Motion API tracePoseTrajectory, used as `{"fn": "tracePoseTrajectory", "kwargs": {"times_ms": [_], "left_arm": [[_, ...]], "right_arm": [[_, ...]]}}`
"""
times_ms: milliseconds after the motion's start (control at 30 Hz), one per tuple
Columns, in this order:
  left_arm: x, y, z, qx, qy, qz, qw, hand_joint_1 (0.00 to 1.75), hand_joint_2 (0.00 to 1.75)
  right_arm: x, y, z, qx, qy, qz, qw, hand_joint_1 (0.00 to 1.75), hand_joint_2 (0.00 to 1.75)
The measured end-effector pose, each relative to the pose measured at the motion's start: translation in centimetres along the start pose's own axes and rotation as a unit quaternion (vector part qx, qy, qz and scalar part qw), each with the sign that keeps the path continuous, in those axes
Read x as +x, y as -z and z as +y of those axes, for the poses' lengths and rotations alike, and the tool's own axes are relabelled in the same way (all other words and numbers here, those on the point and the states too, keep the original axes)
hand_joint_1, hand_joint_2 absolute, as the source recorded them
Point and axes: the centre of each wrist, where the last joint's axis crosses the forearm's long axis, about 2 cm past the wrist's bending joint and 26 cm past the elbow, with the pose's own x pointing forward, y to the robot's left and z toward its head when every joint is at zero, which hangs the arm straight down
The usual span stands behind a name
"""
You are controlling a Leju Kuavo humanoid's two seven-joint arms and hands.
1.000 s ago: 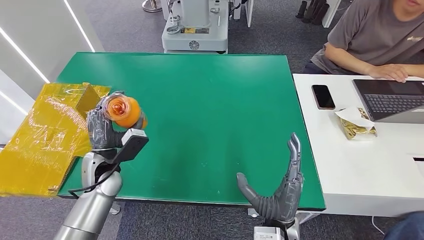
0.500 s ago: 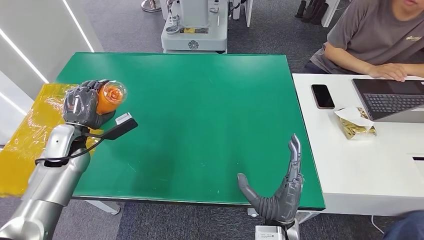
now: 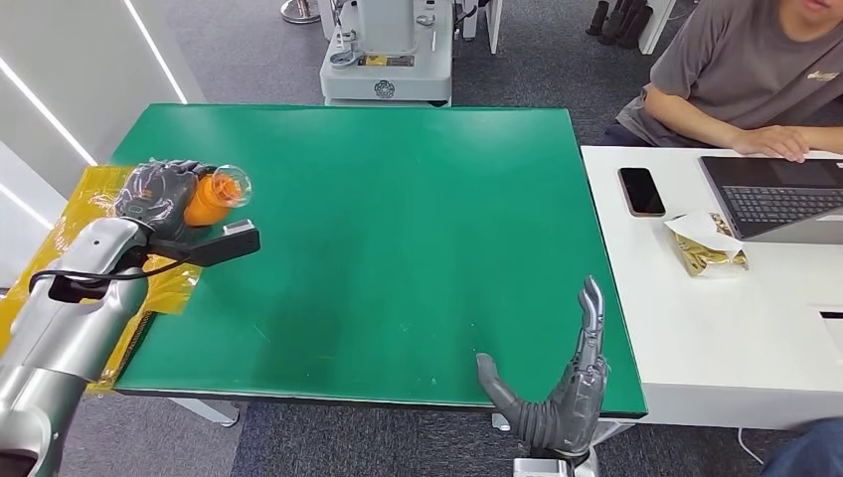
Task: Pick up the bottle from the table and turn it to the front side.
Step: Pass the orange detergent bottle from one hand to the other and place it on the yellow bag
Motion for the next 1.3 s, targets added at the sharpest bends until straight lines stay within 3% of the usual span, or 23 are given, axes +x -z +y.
{"fn": "tracePoseTrajectory", "kwargs": {"times_ms": [367, 600, 900, 1300], "left_arm": [[-0.7, 0.5, -0.5, -0.055, 0.036, 0.008, 0.998, 1.75, 1.75], [-0.1, 0.0, -3.3, -0.063, 0.056, 0.004, 0.996, 1.75, 1.75], [0.4, -0.4, -6.3, -0.13, 0.041, 0.015, 0.991, 1.75, 1.75], [-1.0, -0.5, -6.8, -0.174, 0.035, 0.049, 0.983, 1.75, 1.75]], "right_arm": [[0.0, 0.1, 0.2, -0.002, 0.003, 0.002, 1.0, 0.0, 1.75], [-0.1, 0.3, 0.5, -0.004, 0.013, 0.005, 1.0, 0.0, 1.75], [-0.3, 0.6, 1.0, 0.0, 0.015, 0.003, 1.0, 0.0, 1.75], [-0.5, 0.4, 1.7, 0.008, 0.024, 0.012, 1.0, 0.0, 1.75]]}}
